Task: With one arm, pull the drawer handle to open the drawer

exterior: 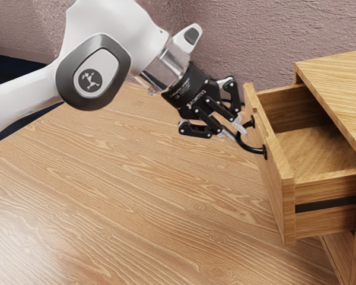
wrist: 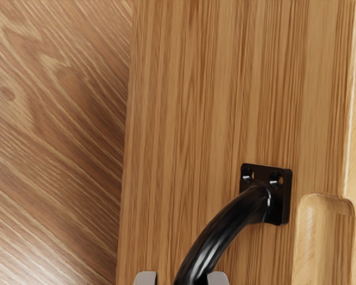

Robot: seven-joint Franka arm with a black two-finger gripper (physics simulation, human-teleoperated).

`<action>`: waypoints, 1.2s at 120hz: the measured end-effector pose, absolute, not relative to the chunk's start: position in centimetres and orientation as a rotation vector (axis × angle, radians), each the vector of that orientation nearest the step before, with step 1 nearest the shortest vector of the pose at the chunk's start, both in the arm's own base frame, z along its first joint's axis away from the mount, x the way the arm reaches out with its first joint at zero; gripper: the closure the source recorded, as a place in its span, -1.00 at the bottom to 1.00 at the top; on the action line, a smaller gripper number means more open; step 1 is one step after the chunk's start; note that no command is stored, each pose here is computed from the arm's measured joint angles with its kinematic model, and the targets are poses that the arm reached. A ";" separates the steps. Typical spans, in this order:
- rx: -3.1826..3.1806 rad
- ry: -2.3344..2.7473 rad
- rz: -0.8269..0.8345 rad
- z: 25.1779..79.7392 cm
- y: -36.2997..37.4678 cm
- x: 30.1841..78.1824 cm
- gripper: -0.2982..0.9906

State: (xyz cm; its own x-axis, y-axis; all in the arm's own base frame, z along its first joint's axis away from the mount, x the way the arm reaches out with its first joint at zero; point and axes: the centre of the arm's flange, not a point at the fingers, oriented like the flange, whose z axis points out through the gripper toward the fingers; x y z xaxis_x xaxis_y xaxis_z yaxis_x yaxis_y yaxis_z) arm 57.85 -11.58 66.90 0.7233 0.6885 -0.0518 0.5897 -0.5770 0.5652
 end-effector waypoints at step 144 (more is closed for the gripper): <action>2.393 0.980 0.254 66.8 -9.9 53.9 0.51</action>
State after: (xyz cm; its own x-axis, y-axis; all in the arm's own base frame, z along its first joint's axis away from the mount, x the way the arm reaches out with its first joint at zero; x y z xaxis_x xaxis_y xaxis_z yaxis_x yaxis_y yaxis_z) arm 53.93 -9.92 66.83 0.7183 0.6951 -0.0280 0.5941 -0.5920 0.5446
